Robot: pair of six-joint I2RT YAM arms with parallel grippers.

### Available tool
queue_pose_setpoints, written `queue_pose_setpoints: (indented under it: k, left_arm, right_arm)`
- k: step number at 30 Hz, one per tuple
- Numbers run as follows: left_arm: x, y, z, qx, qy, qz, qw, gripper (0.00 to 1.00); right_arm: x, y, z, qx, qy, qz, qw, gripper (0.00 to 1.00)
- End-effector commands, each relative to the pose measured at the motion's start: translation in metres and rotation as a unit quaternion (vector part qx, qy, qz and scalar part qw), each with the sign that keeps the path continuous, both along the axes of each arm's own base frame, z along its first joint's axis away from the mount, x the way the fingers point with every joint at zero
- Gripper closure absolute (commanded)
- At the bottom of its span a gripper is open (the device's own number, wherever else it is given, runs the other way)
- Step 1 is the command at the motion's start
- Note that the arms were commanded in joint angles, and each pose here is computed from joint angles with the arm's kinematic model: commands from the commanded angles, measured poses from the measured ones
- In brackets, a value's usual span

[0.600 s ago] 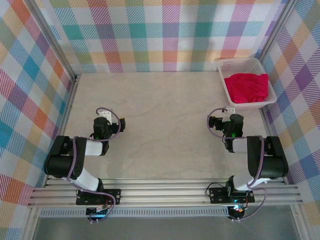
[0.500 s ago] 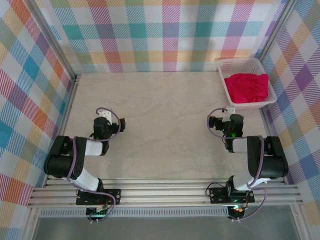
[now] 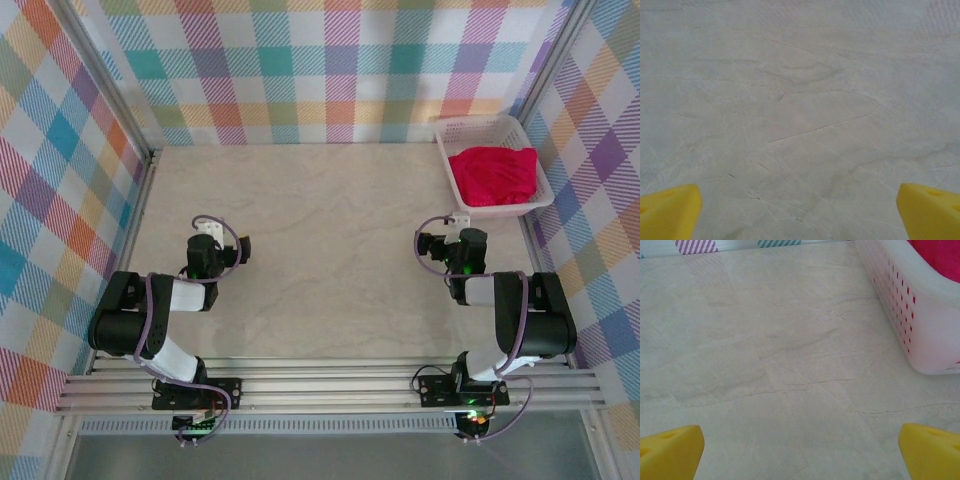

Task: Fold the inside-out t-shirt

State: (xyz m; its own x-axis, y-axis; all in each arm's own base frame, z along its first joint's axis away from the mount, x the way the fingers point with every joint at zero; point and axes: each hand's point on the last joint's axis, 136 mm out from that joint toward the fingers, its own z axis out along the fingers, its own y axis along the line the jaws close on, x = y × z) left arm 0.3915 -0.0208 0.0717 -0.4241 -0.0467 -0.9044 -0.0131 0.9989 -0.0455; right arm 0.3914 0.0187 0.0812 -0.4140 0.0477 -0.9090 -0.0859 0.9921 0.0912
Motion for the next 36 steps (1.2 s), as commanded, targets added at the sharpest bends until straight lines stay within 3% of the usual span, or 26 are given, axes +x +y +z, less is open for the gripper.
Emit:
queue_pose_setpoints:
  k: [1,28,30,32,33,36]
  left_arm:
    - [0.007,0.001,0.008,-0.001,-0.009,-0.004,1.000,0.00]
    - [0.006,0.002,0.009,-0.001,-0.013,-0.002,1.000,0.00]
    - [0.004,-0.003,0.020,0.001,-0.016,-0.015,1.000,0.00]
    - [-0.002,0.004,0.037,-0.005,0.024,0.017,1.000,0.00]
    - [-0.003,0.008,0.053,-0.010,0.038,0.035,0.999,0.00]
    - [-0.014,-0.015,0.105,-0.047,0.012,-0.011,0.999,0.00]
  right_arm:
    - [0.007,0.007,0.011,-0.001,-0.020,0.015,1.000,0.00]
    - [0.007,0.006,0.011,0.000,-0.020,0.015,1.000,0.00]
    - [0.006,0.007,0.012,-0.001,-0.022,0.016,1.000,0.00]
    - [0.006,0.010,0.023,-0.002,-0.030,0.024,0.999,0.00]
    - [0.006,0.011,0.033,-0.006,-0.018,0.020,1.000,0.00]
    - [0.003,-0.007,0.059,0.017,0.077,-0.065,0.995,0.00]
